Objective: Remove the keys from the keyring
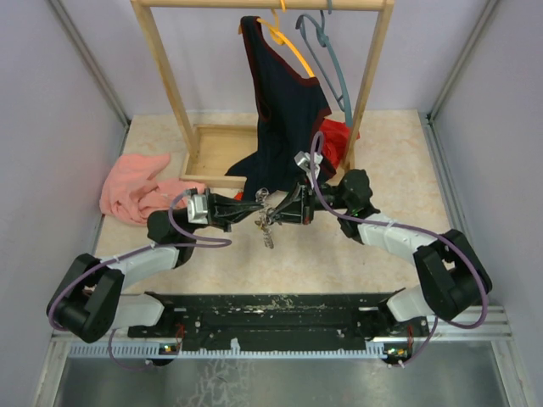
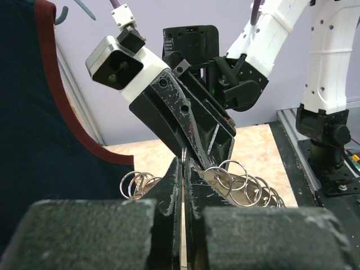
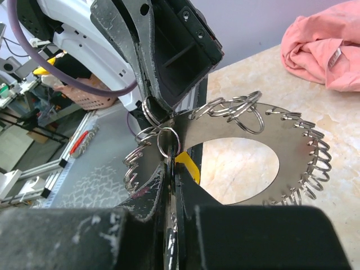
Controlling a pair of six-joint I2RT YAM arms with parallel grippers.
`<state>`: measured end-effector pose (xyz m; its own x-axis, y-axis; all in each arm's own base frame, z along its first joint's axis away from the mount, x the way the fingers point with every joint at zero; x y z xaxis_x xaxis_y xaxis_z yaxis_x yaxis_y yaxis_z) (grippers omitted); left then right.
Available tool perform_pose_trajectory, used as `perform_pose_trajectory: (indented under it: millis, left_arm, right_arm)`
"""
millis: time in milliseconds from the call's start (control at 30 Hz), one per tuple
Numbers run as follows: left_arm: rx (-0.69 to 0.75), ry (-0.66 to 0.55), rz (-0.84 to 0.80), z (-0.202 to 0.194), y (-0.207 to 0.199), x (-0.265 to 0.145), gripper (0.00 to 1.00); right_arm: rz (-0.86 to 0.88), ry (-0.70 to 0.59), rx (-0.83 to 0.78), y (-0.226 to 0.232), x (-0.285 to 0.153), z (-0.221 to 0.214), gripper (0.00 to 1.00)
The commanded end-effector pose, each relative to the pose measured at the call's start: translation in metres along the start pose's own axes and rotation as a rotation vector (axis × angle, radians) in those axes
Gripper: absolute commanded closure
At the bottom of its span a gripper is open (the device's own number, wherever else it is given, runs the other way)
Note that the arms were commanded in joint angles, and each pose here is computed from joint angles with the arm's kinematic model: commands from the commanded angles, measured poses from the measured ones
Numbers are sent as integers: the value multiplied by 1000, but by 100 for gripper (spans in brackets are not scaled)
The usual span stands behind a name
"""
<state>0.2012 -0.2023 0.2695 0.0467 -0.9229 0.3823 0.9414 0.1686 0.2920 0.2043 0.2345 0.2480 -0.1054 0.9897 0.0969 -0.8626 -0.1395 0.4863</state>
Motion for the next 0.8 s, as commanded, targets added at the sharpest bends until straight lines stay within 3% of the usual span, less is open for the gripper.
perform_pose_trajectory:
  millis: [0,767]
  left_arm:
    - [247,-173,30,37,3,2,100]
    - [275,-122,207,25,9,0,100]
  right_arm:
    - [19,-11,-123,11,2,26,100]
    - [-129,83,-179,-6,6,34,100]
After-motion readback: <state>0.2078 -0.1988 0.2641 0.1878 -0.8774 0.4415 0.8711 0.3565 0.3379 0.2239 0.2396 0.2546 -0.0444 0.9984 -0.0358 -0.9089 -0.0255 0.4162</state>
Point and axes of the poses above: each gripper's point midway between its finger pads, its own x axis out along the fingers, its own y axis along the line the jaws close on, z = x × y, the point moved 8 cm from there along -x, back along the fingers, and after that the axes turned 1 degree about x, right-handed, at the moved point
